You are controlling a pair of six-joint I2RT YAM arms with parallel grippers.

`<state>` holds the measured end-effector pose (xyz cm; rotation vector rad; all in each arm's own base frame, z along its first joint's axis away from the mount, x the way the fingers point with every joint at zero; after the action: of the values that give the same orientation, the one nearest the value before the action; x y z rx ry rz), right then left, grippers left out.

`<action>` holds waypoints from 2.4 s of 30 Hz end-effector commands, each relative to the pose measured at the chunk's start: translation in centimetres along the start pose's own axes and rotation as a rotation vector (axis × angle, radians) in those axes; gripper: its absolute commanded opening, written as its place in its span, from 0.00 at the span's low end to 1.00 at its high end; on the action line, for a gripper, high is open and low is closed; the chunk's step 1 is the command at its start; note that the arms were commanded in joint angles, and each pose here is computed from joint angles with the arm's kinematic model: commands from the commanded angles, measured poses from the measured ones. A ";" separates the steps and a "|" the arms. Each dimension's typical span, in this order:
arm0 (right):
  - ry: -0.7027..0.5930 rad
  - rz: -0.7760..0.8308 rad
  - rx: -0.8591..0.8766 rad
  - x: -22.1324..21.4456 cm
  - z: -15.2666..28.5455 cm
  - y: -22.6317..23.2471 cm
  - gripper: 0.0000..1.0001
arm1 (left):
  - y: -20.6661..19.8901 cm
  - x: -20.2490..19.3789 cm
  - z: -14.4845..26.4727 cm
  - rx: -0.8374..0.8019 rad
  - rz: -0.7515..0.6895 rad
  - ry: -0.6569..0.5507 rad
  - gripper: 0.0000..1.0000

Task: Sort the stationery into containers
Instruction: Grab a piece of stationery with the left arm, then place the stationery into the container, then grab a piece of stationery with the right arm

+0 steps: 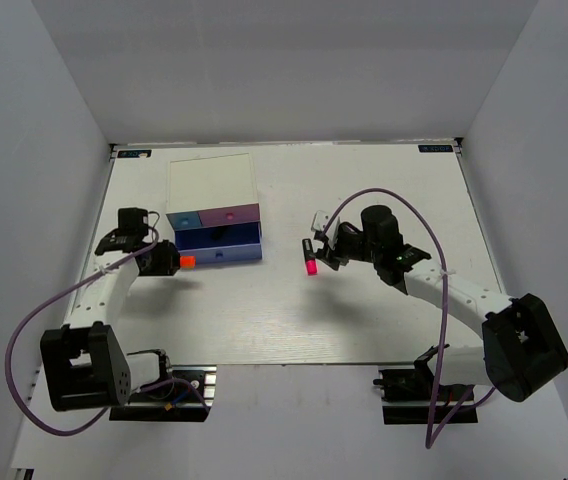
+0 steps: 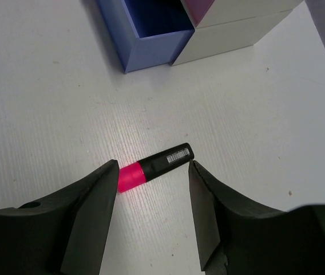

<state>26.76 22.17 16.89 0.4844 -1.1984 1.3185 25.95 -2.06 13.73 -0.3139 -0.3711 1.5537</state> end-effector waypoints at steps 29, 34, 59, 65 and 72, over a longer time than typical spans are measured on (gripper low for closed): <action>0.029 -0.008 -0.042 -1.8 0.8 -0.4 0.61 | -10.1 -5.7 -0.9 -0.153 -0.154 0.099 0.62; 0.039 -0.103 -0.018 -2.5 0.0 0.0 0.78 | -10.5 -6.1 0.7 -0.215 -0.161 0.115 0.69; 0.454 -0.693 -0.260 -7.4 -6.4 -2.0 0.75 | 1.4 -4.5 5.9 -0.717 -0.881 -0.045 0.92; 0.485 -0.708 -0.263 -8.3 -7.6 -1.0 0.74 | 3.2 -3.1 5.3 -0.758 -0.838 -0.171 0.93; 0.529 -0.676 -0.251 -9.2 -8.4 -0.1 0.56 | 4.1 -1.8 4.9 -0.794 -0.913 -0.312 0.93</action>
<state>31.48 24.43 5.98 0.3043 -0.6503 0.6407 19.82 -4.85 16.05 -0.5011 -1.1228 0.5409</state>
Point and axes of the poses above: each gripper's point midway between its finger pads, its own z axis back along the fingers, its own y axis along the line the jaws close on, x = y × z, the point moved 5 cm from there along z, back along the fingers
